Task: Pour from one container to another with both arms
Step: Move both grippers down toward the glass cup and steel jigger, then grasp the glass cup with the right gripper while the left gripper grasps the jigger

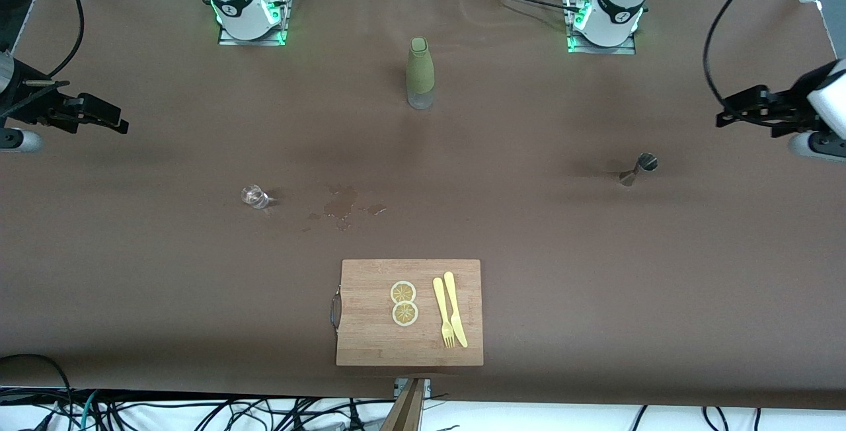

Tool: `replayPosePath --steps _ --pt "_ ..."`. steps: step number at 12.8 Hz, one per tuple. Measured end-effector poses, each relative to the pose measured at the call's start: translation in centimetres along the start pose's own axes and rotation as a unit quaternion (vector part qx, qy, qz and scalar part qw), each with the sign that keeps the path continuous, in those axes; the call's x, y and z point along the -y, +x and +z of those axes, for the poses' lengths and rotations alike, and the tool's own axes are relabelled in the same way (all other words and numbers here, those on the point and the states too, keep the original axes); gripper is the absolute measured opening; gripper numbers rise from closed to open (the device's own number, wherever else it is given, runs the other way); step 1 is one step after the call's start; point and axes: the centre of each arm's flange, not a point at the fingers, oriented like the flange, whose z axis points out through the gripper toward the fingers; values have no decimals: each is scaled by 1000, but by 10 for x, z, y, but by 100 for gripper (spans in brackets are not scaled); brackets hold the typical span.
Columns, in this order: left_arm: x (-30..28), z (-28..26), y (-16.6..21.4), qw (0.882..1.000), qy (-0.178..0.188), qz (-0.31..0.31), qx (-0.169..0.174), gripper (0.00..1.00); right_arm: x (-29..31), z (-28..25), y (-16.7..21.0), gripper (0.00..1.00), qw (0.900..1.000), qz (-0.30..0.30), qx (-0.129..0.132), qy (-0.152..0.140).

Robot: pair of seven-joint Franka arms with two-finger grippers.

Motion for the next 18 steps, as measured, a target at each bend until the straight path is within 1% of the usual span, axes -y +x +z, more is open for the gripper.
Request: replayPosePath --steps 2,3,4,6,7,8,10,12,13,14,15,16,18 --pt "56 9 -9 997 -47 54 -9 100 -17 3 -1 100 998 -56 2 2" --pt "87 18 -15 993 -74 88 -17 100 -28 6 -2 100 996 -89 5 5" --pt "114 29 -21 987 -100 120 -26 100 -37 12 -1 100 992 -125 7 16" --pt "153 56 -28 971 -154 175 -45 100 -58 29 3 100 978 -199 3 58" --pt "166 74 -29 960 -180 206 -55 100 -72 41 5 100 968 -238 0 78" --pt "175 93 -28 947 -204 241 -64 100 -86 56 9 100 956 -277 -6 102" --pt "190 135 -25 914 -251 308 -86 100 -112 87 15 100 929 -336 -30 150" --pt "208 183 -24 875 -298 363 -117 100 -131 126 20 100 904 -373 -60 202" --pt "218 211 -24 854 -318 388 -137 100 -138 149 22 100 887 -390 -82 231" --pt "228 242 -25 830 -338 413 -163 100 -144 176 22 100 869 -410 -105 258" --pt "238 274 -26 806 -354 435 -189 100 -149 204 21 100 850 -429 -123 279" --pt "245 305 -28 782 -367 457 -215 100 -152 231 20 100 831 -447 -143 297" --pt "256 358 -33 733 -386 496 -260 100 -150 278 18 100 788 -488 -188 325"
